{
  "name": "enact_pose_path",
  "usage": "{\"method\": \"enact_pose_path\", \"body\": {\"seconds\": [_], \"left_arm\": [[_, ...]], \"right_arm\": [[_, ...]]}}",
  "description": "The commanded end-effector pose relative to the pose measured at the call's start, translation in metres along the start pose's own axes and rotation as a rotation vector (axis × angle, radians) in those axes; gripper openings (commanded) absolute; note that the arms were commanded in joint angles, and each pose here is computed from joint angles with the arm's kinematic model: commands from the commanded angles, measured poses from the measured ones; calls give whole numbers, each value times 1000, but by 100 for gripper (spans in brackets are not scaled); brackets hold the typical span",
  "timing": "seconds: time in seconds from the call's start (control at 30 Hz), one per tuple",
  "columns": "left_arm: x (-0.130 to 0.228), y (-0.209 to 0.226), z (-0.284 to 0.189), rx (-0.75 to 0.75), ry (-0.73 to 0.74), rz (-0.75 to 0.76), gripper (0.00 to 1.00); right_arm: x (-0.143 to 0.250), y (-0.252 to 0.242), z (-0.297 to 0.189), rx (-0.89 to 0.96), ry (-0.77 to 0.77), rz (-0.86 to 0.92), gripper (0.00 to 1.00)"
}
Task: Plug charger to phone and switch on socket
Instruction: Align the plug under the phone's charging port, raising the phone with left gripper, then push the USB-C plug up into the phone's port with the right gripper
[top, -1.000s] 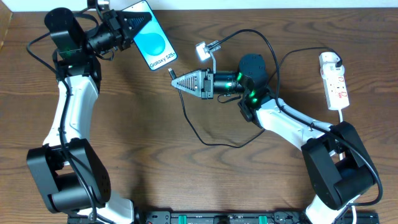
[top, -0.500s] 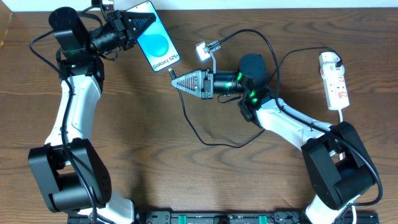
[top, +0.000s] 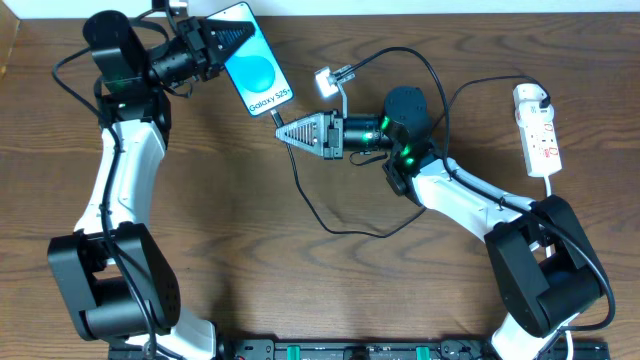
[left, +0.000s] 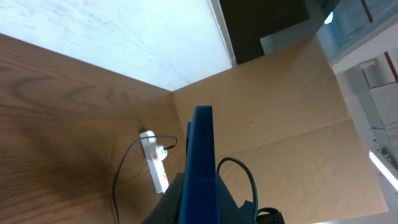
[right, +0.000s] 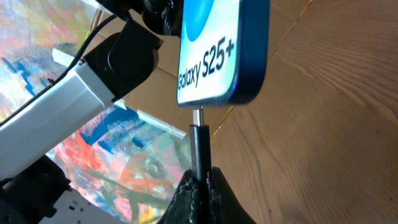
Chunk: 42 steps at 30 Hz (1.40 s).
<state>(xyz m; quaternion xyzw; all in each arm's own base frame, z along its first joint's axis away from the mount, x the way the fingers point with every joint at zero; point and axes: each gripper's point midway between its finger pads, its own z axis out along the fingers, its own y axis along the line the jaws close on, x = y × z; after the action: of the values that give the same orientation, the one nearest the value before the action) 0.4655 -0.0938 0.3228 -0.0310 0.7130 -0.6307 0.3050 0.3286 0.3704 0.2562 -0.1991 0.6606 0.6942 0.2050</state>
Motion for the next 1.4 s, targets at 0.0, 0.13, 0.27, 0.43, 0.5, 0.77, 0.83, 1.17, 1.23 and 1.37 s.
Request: {"method": "enact_pose_path", "body": {"seconds": [0.0,0.13,0.27,0.43,0.5,0.77,0.83,1.17,1.23,1.37], "left_arm": [[3,-7,4,18,23,30,7],[6,-8,4,24,36,31,7],[7,-9,4,27,41,34,7],[2,-7,4,14,15,35,7],[-1,-5,3,6,-2,34,7],[-11,-1,-8,-10,-36,33,8],[-11,-1,-9,-9,-35,33,8],[-6,-3,-9,5,-6,33,7],[-5,-3,-8,6,-4,33,7],[-2,-5,-5,11,8,33,7]], "right_arm": [[-3,1,3,-4,-6,-24,1],[-3,1,3,-2,-9,-23,1],[-4,1,2,-1,-12,-23,1],[-4,1,2,-2,-9,-23,1],[-3,1,2,-4,-5,-23,1],[-3,1,2,-5,-3,-24,1],[-3,1,2,-5,-3,-24,1],[-3,1,2,-5,-4,-24,1],[-3,1,2,-4,-6,-24,1],[-4,1,2,-2,-9,-24,1]]}}
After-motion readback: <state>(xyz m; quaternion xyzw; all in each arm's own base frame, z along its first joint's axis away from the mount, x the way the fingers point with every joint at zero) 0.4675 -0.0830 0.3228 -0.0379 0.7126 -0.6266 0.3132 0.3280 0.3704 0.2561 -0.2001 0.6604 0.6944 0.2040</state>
